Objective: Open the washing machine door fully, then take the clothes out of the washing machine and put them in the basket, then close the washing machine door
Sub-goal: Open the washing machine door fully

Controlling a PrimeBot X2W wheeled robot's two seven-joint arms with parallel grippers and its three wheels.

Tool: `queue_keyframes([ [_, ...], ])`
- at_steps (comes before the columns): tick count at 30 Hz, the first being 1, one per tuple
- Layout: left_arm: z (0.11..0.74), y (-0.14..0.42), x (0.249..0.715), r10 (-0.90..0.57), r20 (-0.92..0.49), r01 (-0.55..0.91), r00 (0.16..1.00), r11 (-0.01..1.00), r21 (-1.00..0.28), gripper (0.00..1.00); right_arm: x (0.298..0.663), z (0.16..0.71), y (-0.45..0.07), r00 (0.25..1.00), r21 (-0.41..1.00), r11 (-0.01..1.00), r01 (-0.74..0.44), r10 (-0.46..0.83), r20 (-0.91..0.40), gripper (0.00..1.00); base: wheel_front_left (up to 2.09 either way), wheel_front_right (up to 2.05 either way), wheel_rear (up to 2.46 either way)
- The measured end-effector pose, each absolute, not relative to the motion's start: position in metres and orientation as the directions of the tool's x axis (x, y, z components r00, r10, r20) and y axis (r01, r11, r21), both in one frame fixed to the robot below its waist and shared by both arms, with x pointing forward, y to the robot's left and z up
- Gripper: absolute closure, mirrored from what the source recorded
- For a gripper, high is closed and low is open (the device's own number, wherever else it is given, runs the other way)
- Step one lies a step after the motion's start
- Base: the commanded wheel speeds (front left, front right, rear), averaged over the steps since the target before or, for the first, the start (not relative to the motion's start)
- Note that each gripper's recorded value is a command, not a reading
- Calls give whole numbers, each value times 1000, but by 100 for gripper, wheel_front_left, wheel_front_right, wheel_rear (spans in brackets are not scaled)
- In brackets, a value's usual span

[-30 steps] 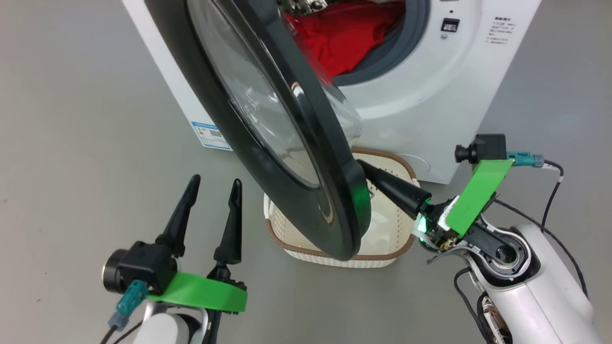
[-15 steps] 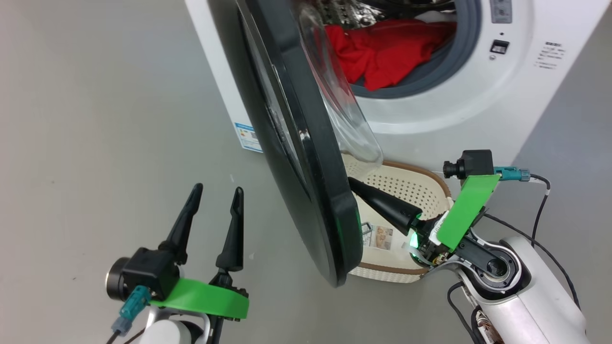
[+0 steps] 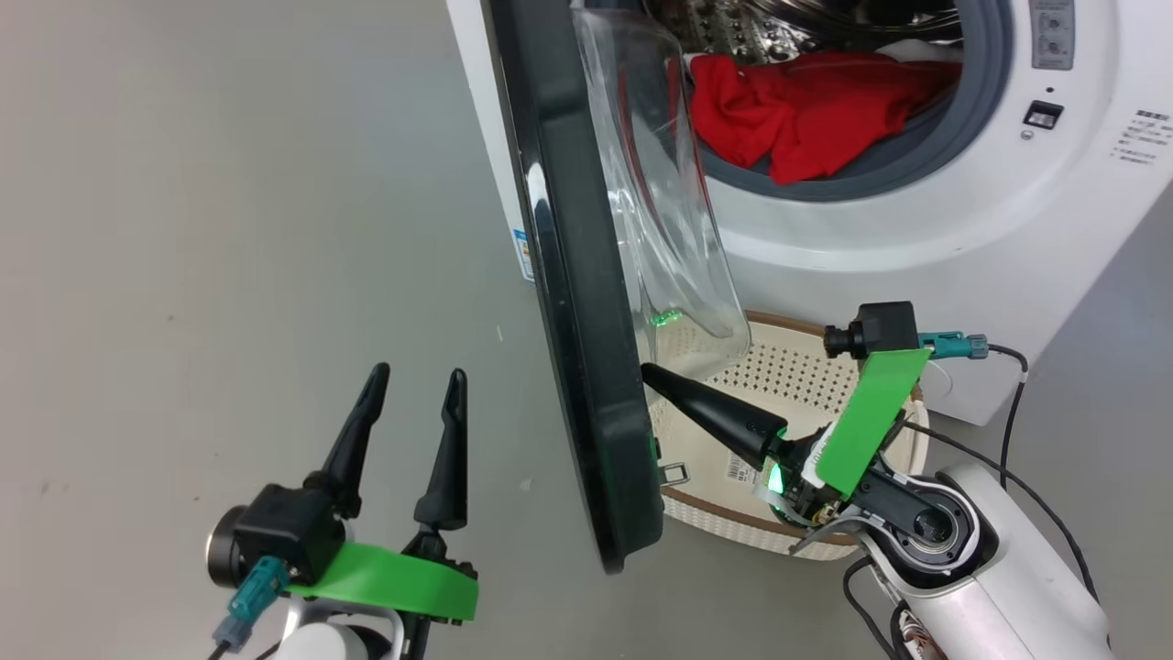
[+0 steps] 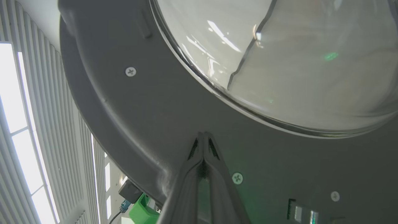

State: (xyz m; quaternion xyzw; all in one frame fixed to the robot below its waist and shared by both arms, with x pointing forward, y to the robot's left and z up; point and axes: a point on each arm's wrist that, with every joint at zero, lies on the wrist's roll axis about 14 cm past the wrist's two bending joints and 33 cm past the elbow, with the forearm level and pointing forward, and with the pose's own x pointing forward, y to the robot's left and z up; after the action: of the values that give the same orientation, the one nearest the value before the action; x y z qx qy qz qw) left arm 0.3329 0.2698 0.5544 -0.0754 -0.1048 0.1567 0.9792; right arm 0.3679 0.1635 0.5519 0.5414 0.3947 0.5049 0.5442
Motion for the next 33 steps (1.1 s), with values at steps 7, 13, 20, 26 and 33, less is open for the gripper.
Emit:
queue_keyframes([
  [7,555,277,326,347,181,-316,920,931,-182,0,360,548,174,139,990,-99,-102,984,113,100,0,0,0],
  [13,555,282,323,366,178,-334,913,924,-185,0,352,545,183,102,991,-100,-87,989,109,100,0,0,0],
  [20,557,284,323,375,182,-342,909,920,-188,0,351,544,189,76,992,-103,-79,991,109,100,0,0,0],
  [26,557,283,324,375,182,-342,909,921,-188,0,358,541,187,102,992,-87,-88,990,95,100,0,0,0],
  [33,555,281,325,369,177,-334,913,922,-196,0,388,532,170,255,971,27,-237,966,35,0,0,0,0],
])
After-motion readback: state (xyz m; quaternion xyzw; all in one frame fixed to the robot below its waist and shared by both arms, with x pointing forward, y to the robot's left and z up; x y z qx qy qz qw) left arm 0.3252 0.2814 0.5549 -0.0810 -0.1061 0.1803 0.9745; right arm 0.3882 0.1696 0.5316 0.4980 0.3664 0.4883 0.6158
